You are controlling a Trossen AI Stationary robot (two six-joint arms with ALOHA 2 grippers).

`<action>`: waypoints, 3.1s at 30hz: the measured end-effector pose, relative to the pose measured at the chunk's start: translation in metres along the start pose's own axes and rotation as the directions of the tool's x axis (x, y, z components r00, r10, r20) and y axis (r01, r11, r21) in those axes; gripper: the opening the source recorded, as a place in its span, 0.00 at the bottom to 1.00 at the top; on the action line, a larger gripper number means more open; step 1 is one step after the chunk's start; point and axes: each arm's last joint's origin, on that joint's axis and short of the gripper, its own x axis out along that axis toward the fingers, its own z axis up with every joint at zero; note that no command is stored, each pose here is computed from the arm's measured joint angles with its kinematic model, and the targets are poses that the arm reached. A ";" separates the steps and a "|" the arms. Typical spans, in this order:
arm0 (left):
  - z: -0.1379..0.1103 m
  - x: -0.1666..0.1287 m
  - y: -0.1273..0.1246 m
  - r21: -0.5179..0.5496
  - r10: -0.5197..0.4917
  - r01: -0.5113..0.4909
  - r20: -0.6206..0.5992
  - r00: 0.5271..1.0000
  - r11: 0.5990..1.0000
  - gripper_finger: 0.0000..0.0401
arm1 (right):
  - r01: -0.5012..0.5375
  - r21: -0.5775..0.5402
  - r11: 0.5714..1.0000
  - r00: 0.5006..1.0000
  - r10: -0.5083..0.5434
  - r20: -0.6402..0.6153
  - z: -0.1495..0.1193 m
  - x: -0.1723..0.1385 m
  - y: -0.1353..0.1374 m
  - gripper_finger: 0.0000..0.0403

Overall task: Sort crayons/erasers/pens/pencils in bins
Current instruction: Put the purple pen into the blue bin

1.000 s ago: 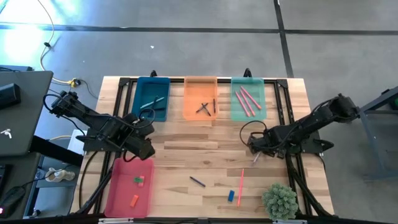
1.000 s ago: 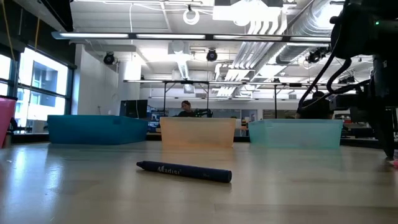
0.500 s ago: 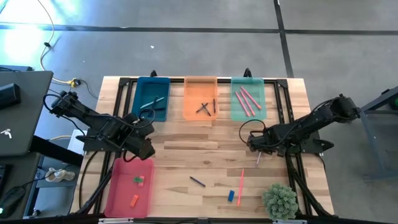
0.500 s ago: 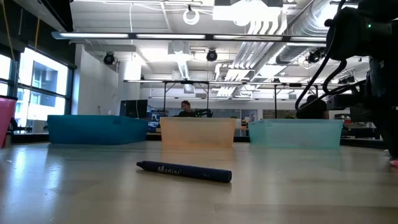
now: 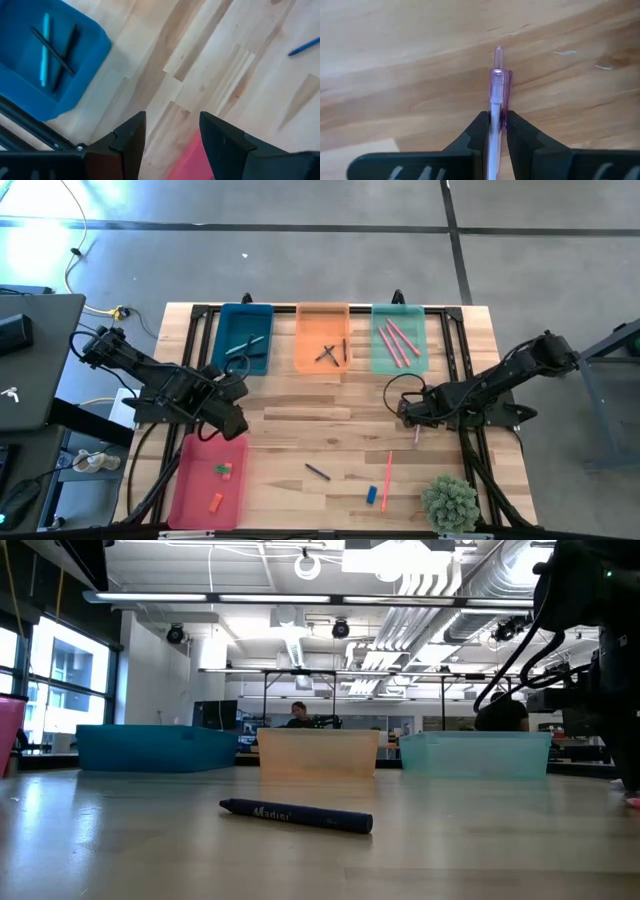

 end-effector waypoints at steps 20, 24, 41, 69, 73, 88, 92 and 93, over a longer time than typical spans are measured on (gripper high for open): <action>0.014 0.007 -0.008 -0.032 -0.200 0.198 -0.119 0.972 0.980 0.45 | -0.354 -0.400 0.845 0.911 0.409 0.058 -0.030 -0.072 0.053 0.09; 0.020 0.010 -0.003 -0.074 -0.214 0.205 -0.145 0.966 0.976 0.48 | -0.384 -0.463 0.798 0.884 0.462 0.064 -0.033 -0.085 0.060 0.09; 0.067 0.006 -0.014 -0.008 -0.439 0.451 0.221 0.871 0.892 0.57 | -0.452 -0.680 0.578 0.747 0.661 0.066 -0.034 -0.136 0.089 0.09; 0.134 0.041 -0.094 0.289 -0.626 0.589 0.586 0.514 0.755 0.57 | -0.467 -0.883 0.054 0.310 0.945 -0.106 -0.048 -0.257 0.114 0.09; 0.140 0.039 -0.090 0.283 -0.618 0.594 0.615 0.490 0.753 0.57 | -0.475 -0.879 0.033 0.289 0.950 -0.120 -0.051 -0.259 0.114 0.09; 0.165 0.027 -0.072 0.275 -0.577 0.640 0.750 0.325 0.717 0.56 | -0.484 -0.875 0.016 0.240 0.964 -0.115 -0.051 -0.263 0.116 0.09; 0.169 0.029 -0.067 0.263 -0.563 0.637 0.758 0.329 0.725 0.52 | -0.474 -0.880 0.003 0.222 0.968 -0.116 -0.051 -0.265 0.116 0.09; 0.169 0.030 -0.067 0.261 -0.562 0.636 0.758 0.331 0.726 0.50 | -0.472 -0.882 0.003 0.222 0.968 -0.116 -0.051 -0.265 0.116 0.09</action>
